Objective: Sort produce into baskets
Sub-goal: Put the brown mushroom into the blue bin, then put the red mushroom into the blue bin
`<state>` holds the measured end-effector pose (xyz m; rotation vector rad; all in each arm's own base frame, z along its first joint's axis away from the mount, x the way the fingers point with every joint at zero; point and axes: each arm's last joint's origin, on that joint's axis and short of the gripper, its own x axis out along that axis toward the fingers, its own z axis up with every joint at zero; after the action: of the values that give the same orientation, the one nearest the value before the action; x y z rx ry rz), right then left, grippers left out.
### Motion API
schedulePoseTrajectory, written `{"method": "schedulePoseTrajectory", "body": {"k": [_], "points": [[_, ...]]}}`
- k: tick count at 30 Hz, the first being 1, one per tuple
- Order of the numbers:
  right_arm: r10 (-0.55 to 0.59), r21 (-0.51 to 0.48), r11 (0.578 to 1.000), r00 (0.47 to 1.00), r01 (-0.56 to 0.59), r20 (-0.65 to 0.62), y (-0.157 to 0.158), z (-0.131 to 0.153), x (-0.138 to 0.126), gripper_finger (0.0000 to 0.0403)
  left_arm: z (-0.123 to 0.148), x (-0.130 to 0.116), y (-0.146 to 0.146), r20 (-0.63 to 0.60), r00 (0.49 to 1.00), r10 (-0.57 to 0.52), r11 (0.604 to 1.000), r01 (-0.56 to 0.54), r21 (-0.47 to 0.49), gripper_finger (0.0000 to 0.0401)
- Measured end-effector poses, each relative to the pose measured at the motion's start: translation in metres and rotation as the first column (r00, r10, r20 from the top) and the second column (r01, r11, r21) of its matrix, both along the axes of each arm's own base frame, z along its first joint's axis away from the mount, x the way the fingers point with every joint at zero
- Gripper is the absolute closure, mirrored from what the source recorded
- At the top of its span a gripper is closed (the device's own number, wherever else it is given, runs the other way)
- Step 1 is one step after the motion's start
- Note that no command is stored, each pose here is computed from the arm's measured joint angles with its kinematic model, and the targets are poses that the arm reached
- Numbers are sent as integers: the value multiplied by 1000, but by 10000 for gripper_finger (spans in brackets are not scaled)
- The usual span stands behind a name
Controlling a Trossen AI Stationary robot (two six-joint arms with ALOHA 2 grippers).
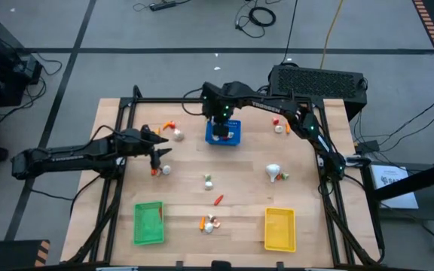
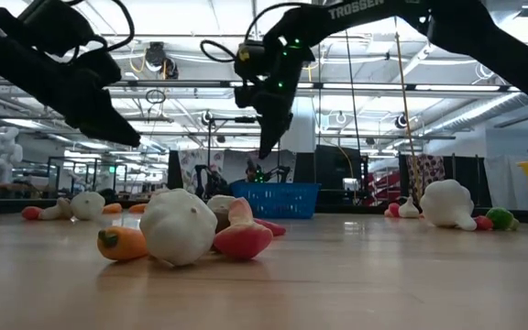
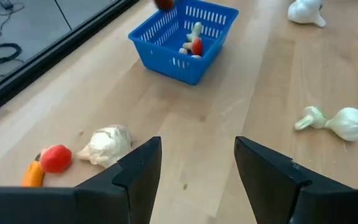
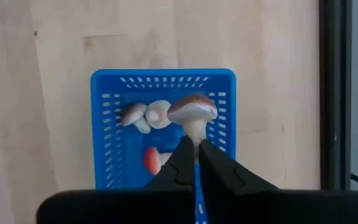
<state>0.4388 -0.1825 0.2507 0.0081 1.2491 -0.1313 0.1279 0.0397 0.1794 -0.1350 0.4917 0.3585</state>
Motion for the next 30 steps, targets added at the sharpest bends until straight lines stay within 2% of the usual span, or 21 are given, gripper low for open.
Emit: {"method": "schedulePoseTrajectory", "body": {"k": [8, 24, 30], "points": [[-97, 73, 992, 993, 102, -69, -10, -5, -12, 397, 1, -5, -2, 21, 999, 35, 998, -33, -58, 192], [-124, 103, 985, 982, 139, -140, -3, -7, -17, 316, 1, -5, -2, 35, 997, 62, 993, -58, -104, 192], [-123, 92, 987, 988, 131, -89, 8, 18, -22, 313, 1, -5, -2, 42, 996, 75, 990, -69, -126, 192]]}}
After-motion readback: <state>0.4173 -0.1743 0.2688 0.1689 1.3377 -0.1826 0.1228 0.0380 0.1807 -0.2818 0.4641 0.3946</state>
